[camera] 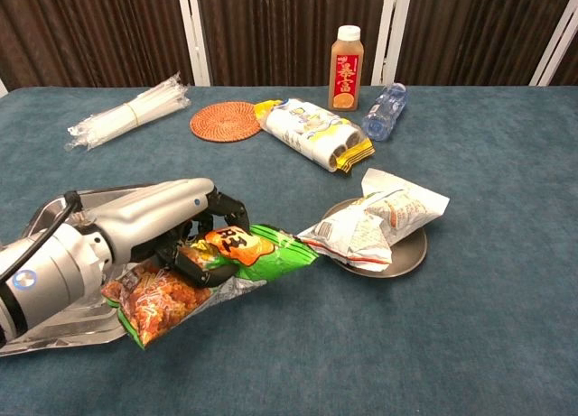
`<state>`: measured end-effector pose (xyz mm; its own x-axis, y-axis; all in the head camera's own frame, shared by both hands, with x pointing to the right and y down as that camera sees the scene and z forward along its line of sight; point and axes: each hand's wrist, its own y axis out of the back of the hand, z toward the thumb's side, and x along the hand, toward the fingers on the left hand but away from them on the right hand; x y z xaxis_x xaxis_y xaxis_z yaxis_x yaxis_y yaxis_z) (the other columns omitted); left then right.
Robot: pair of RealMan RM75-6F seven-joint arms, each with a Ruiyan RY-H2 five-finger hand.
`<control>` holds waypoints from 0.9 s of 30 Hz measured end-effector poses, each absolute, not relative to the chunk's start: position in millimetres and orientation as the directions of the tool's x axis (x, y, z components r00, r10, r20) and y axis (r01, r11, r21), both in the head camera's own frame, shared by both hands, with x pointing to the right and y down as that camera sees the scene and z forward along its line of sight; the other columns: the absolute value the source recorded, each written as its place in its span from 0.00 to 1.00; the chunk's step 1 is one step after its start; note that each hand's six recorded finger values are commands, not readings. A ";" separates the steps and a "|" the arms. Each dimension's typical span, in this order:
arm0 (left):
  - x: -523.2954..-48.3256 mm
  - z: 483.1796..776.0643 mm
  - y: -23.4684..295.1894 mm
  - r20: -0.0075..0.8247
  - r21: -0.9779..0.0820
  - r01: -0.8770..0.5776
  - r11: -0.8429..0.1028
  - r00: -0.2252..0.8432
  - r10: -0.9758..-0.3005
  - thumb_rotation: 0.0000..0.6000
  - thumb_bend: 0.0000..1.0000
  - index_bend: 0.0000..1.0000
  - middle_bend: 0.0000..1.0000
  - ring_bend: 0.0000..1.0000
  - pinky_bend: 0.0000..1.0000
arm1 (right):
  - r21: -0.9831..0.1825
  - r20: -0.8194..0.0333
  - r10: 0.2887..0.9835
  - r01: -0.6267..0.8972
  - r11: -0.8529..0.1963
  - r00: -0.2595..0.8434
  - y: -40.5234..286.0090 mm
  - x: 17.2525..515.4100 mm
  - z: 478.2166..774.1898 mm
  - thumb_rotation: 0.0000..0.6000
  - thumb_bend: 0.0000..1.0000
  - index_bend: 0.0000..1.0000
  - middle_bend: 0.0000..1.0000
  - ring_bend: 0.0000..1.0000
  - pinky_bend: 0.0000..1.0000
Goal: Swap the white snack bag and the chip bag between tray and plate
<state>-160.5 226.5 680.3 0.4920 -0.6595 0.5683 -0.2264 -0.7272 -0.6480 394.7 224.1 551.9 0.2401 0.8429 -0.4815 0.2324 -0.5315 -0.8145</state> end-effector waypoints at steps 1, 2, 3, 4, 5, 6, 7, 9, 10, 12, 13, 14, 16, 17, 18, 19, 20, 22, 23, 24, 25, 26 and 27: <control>-161.0 677.9 225.3 0.564 -0.649 -0.232 -0.725 0.493 -0.663 1.00 0.49 0.72 0.58 0.63 0.84 | -0.814 -0.483 0.842 0.232 -0.533 0.240 224.1 394.7 552.1 1.00 0.04 0.00 0.00 0.00 0.00; -161.9 674.3 223.2 0.557 -0.652 -0.238 -0.720 0.494 -0.668 1.00 0.49 0.72 0.58 0.63 0.84 | -0.813 -0.484 0.842 0.232 -0.533 0.239 224.2 394.8 552.3 1.00 0.04 0.00 0.00 0.00 0.00; -163.1 671.4 221.2 0.550 -0.656 -0.242 -0.715 0.495 -0.672 1.00 0.49 0.72 0.58 0.63 0.84 | -0.813 -0.485 0.841 0.232 -0.534 0.239 224.2 394.8 552.5 1.00 0.04 0.00 0.00 0.00 0.00; -164.7 668.3 218.8 0.544 -0.660 -0.246 -0.710 0.494 -0.678 1.00 0.49 0.72 0.58 0.63 0.84 | -0.812 -0.487 0.840 0.232 -0.536 0.239 224.3 394.9 552.6 1.00 0.04 0.00 0.00 0.00 0.00; -167.6 664.5 215.2 0.537 -0.668 -0.248 -0.701 0.492 -0.685 1.00 0.49 0.71 0.58 0.63 0.84 | -0.811 -0.488 0.840 0.232 -0.537 0.239 224.4 394.8 552.6 1.00 0.04 0.00 0.00 0.00 0.00; -170.6 661.8 212.2 0.532 -0.675 -0.248 -0.695 0.490 -0.691 1.00 0.49 0.71 0.58 0.63 0.84 | -0.810 -0.488 0.839 0.233 -0.538 0.241 224.6 394.6 552.5 1.00 0.04 0.00 0.00 0.00 0.00; -174.3 659.2 208.6 0.527 -0.683 -0.246 -0.687 0.486 -0.698 1.00 0.48 0.71 0.58 0.63 0.84 | -0.808 -0.489 0.838 0.235 -0.540 0.243 224.7 394.4 552.2 1.00 0.04 0.00 0.00 0.00 0.00; -186.3 654.3 199.2 0.518 -0.706 -0.235 -0.668 0.472 -0.714 1.00 0.48 0.71 0.58 0.63 0.84 | -0.806 -0.489 0.837 0.240 -0.541 0.245 224.9 394.4 551.1 1.00 0.04 0.00 0.00 0.00 0.00; -193.0 652.8 194.6 0.516 -0.717 -0.227 -0.659 0.463 -0.721 1.00 0.47 0.71 0.58 0.63 0.84 | -0.806 -0.487 0.838 0.242 -0.540 0.246 224.8 394.7 550.1 1.00 0.04 0.00 0.00 0.00 0.00; -212.3 651.1 183.7 0.514 -0.742 -0.205 -0.638 0.437 -0.738 1.00 0.46 0.70 0.57 0.63 0.83 | -0.808 -0.483 0.840 0.245 -0.536 0.246 224.9 394.9 548.6 1.00 0.04 0.00 0.00 0.00 0.00; -221.3 652.0 179.7 0.516 -0.750 -0.197 -0.632 0.423 -0.744 1.00 0.46 0.69 0.55 0.62 0.83 | -0.809 -0.482 0.841 0.245 -0.535 0.247 225.2 394.7 548.0 1.00 0.04 0.00 0.00 0.00 0.00; -231.9 654.6 176.0 0.522 -0.755 -0.188 -0.628 0.407 -0.750 1.00 0.45 0.67 0.53 0.61 0.81 | -0.809 -0.482 0.841 0.243 -0.535 0.248 225.5 394.4 548.0 1.00 0.04 0.00 0.00 0.00 0.00; -245.7 661.0 172.6 0.533 -0.760 -0.174 -0.626 0.386 -0.753 1.00 0.44 0.64 0.49 0.59 0.79 | -0.808 -0.485 0.838 0.238 -0.539 0.252 226.8 392.9 548.7 1.00 0.04 0.00 0.00 0.00 0.00; -254.7 665.7 170.7 0.539 -0.764 -0.161 -0.625 0.372 -0.756 1.00 0.43 0.63 0.48 0.58 0.78 | -0.807 -0.487 0.836 0.236 -0.541 0.254 227.4 392.2 549.2 1.00 0.04 0.00 0.00 0.00 0.00; -261.1 668.9 169.3 0.543 -0.767 -0.152 -0.623 0.362 -0.757 1.00 0.43 0.62 0.47 0.57 0.77 | -0.806 -0.488 0.835 0.236 -0.543 0.255 227.7 391.9 549.5 1.00 0.04 0.00 0.00 0.00 0.00; -266.8 671.8 168.3 0.547 -0.770 -0.144 -0.622 0.354 -0.759 1.00 0.43 0.60 0.45 0.56 0.76 | -0.805 -0.489 0.834 0.235 -0.544 0.256 227.9 391.5 549.7 1.00 0.04 0.00 0.00 0.00 0.00; -272.9 674.9 167.3 0.550 -0.773 -0.136 -0.620 0.345 -0.761 1.00 0.42 0.58 0.43 0.54 0.75 | -0.805 -0.490 0.833 0.234 -0.546 0.257 228.3 391.2 550.0 1.00 0.04 0.00 0.00 0.00 0.00; -281.3 679.8 166.6 0.554 -0.778 -0.117 -0.617 0.334 -0.762 1.00 0.41 0.51 0.34 0.44 0.69 | -0.803 -0.493 0.830 0.229 -0.550 0.261 229.1 389.9 550.9 1.00 0.04 0.00 0.00 0.00 0.00; -287.8 683.7 167.5 0.561 -0.781 -0.098 -0.617 0.325 -0.762 1.00 0.40 0.43 0.27 0.36 0.62 | -0.805 -0.493 0.830 0.225 -0.550 0.262 229.4 389.5 551.3 1.00 0.04 0.00 0.00 0.00 0.00; -292.3 686.7 169.2 0.567 -0.781 -0.085 -0.619 0.320 -0.759 1.00 0.39 0.35 0.18 0.26 0.52 | -0.806 -0.494 0.829 0.220 -0.549 0.261 229.6 389.0 551.9 1.00 0.04 0.00 0.00 0.00 0.00; -296.1 689.4 171.8 0.574 -0.779 -0.071 -0.623 0.317 -0.755 1.00 0.38 0.25 0.09 0.15 0.40 | -0.808 -0.495 0.829 0.215 -0.549 0.261 230.1 388.2 552.9 1.00 0.04 0.00 0.00 0.00 0.00; -299.2 692.0 175.4 0.585 -0.775 -0.055 -0.630 0.315 -0.747 1.00 0.38 0.20 0.05 0.10 0.35 | -0.808 -0.496 0.829 0.211 -0.550 0.261 230.4 387.6 553.7 1.00 0.04 0.00 0.00 0.00 0.00; -300.1 692.7 177.0 0.590 -0.772 -0.046 -0.633 0.315 -0.743 1.00 0.38 0.14 0.02 0.05 0.28 | -0.809 -0.496 0.828 0.208 -0.550 0.260 230.7 387.1 554.4 1.00 0.04 0.00 0.00 0.00 0.00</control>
<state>-300.1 177.0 692.7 0.3149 -0.7431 0.5905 -0.0462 -0.6334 -0.7725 387.1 230.7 554.4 0.2597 0.8285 -0.4962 0.2084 -0.5498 -0.8089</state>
